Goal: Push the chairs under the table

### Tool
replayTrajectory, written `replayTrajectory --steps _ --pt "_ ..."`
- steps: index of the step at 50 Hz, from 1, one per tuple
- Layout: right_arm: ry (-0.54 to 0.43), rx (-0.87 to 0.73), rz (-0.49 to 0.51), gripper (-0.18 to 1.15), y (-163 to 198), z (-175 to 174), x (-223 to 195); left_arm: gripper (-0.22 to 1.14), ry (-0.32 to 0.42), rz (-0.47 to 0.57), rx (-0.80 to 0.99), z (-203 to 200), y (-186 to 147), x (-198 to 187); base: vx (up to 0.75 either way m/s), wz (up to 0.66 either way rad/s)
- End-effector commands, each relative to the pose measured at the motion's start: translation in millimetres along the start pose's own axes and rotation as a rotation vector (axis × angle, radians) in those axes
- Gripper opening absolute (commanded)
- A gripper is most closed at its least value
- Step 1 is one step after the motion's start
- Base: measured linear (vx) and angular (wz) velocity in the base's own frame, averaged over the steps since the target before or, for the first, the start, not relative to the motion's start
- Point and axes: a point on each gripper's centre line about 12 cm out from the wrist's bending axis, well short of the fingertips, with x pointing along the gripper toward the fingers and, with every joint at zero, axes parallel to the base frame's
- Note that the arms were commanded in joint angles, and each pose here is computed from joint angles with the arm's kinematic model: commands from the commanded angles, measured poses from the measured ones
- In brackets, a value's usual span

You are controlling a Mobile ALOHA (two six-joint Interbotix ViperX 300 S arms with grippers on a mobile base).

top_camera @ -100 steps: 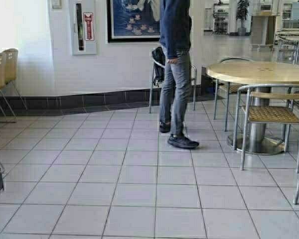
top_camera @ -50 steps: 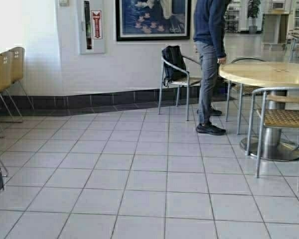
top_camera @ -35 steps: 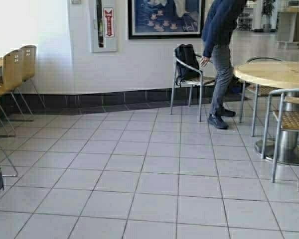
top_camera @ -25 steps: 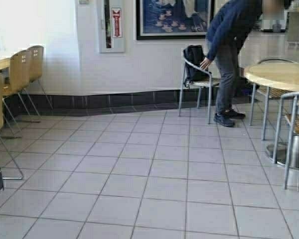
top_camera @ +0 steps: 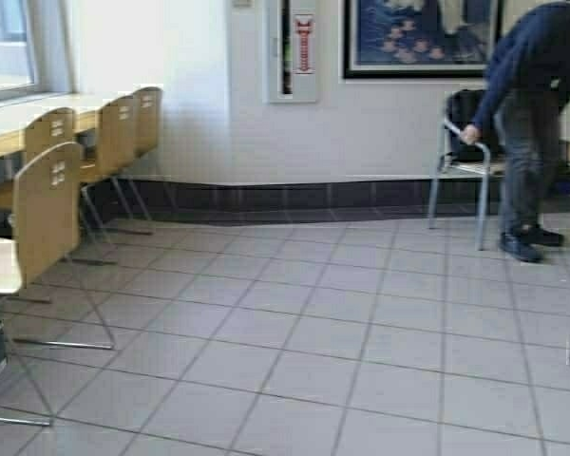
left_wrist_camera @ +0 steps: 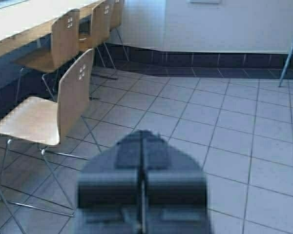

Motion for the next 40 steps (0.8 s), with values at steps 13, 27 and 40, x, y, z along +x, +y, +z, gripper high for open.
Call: replayTrajectory --steps 13,27,40 --pt "-0.006 0.002 0.001 0.04 0.4 4.8 -0.1 0.04 -0.018 -0.027 0.001 4.1 -5.5 -0.9 0.29 0.62" --pt "-0.004 0.005 0.007 0.04 1.6 4.9 -0.8 0.04 -0.029 -0.028 0.0 7.4 -5.7 -0.9 0.28 0.65" --pt "0.005 0.003 0.009 0.04 2.0 6.2 3.4 0.04 -0.04 -0.029 0.005 11.2 -5.9 0.8 0.23 0.52"
